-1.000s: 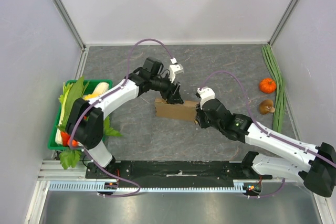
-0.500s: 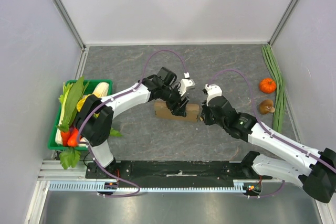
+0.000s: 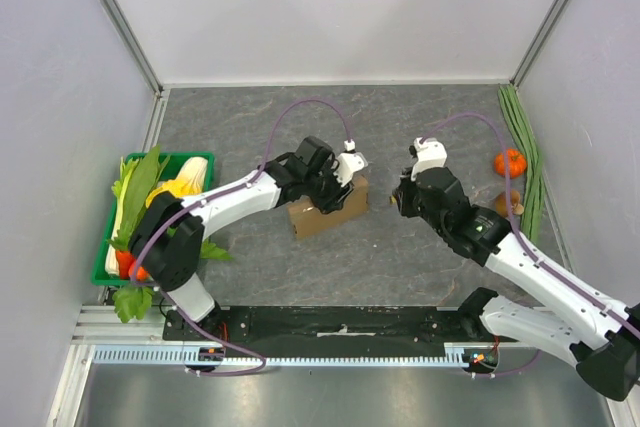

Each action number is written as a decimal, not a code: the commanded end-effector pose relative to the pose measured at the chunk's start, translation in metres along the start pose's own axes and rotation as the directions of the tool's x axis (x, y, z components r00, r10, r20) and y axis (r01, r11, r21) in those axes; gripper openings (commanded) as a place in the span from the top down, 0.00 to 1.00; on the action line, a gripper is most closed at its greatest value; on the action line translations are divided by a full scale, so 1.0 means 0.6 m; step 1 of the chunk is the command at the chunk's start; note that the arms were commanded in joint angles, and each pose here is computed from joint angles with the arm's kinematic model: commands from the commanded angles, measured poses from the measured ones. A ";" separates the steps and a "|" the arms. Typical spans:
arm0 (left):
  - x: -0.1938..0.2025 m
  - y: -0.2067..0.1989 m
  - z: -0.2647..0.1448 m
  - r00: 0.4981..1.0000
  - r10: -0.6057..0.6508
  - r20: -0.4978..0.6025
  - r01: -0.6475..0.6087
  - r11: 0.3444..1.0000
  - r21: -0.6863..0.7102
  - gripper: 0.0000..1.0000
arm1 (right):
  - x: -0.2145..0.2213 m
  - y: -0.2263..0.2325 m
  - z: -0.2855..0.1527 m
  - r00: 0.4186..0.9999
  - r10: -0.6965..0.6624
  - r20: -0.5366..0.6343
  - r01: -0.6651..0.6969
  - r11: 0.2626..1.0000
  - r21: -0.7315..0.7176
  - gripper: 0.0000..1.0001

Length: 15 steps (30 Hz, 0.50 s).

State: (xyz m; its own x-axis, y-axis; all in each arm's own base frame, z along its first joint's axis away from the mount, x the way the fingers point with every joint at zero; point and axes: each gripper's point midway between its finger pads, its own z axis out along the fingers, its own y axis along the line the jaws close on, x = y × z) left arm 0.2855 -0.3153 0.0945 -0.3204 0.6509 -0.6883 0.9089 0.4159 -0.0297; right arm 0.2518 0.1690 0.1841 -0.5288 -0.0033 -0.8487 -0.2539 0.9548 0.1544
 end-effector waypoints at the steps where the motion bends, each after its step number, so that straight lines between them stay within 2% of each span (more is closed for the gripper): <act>1: -0.020 0.034 -0.039 0.992 0.098 0.084 -0.082 0.982 -0.171 0.51 | -0.099 -0.011 -0.004 0.985 0.047 0.164 -0.055 0.997 0.046 1.00; 6: -0.030 0.024 -0.065 0.968 0.206 0.142 -0.173 0.962 -0.213 0.51 | -0.131 0.001 0.014 0.978 0.064 0.197 -0.063 0.998 -0.015 1.00; 9: 0.000 0.010 -0.058 0.967 0.222 0.125 -0.198 0.963 -0.181 0.50 | -0.150 0.025 0.024 0.972 0.063 0.224 -0.045 0.995 -0.085 1.00; 15: 0.009 0.009 -0.057 0.973 0.198 0.117 -0.175 0.967 -0.183 0.50 | -0.159 0.070 0.036 0.973 0.046 0.224 0.004 0.977 -0.215 1.00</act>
State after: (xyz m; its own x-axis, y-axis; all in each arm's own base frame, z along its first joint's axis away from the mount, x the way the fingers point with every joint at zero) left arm 0.2711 -0.2838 0.1012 -0.1653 0.6551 -0.7373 0.8948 0.4140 0.1673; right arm 0.2998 0.1884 0.2144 -0.4466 0.0632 -0.8925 -0.2941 0.9317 0.2131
